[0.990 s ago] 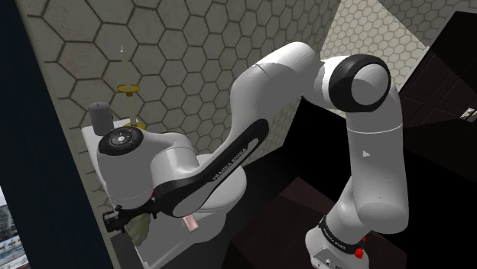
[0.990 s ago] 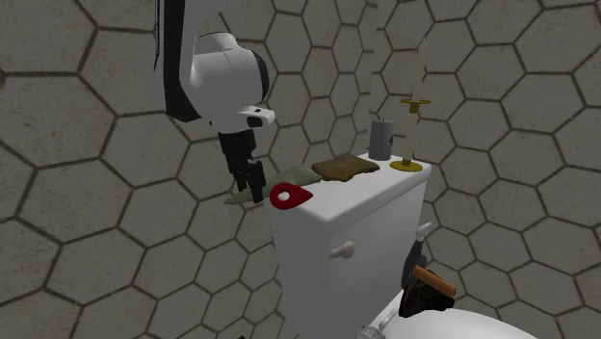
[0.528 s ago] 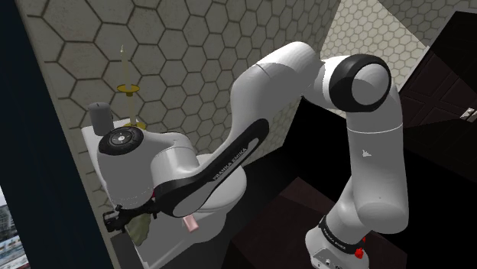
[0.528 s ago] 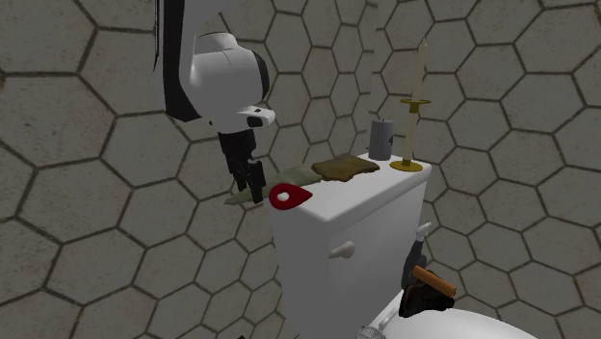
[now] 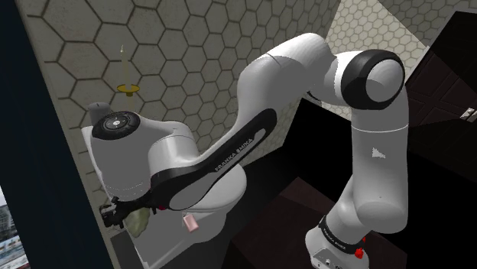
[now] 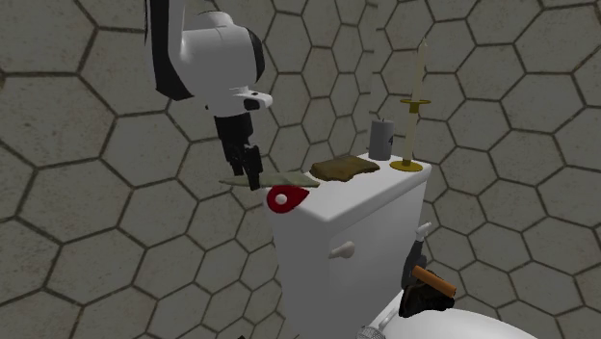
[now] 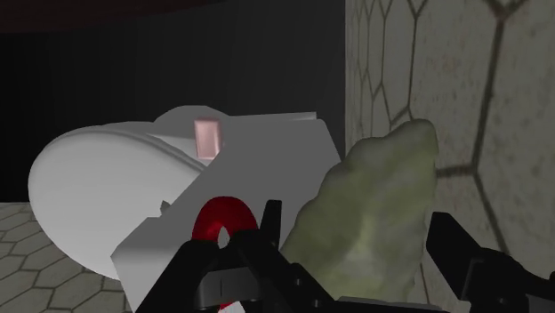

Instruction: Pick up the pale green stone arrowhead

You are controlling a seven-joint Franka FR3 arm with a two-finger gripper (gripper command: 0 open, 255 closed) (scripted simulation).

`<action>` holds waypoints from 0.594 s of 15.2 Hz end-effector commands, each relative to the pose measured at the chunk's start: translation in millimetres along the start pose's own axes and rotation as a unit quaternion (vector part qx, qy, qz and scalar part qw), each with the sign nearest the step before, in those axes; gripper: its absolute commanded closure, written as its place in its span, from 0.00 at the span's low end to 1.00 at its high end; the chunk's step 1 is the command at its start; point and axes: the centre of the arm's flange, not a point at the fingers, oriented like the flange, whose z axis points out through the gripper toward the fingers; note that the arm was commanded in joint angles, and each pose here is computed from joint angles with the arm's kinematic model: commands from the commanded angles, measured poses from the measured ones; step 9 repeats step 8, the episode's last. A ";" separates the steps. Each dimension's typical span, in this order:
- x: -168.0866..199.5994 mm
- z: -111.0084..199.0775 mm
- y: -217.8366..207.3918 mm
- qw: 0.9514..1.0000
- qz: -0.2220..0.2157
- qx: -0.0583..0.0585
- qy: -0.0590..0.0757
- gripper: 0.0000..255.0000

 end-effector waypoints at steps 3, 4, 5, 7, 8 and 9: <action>4.1 -26.1 1.0 1.000 0.000 0.003 0.003 1.00; 4.8 -31.4 1.1 1.000 0.000 0.003 0.003 1.00; 5.5 -36.6 1.3 1.000 0.000 0.003 0.003 1.00; 6.3 -42.6 1.4 1.000 0.000 0.003 0.003 1.00; 6.3 -42.6 1.4 1.000 0.000 0.003 0.003 1.00; 6.3 -42.6 1.4 1.000 0.000 0.003 0.003 1.00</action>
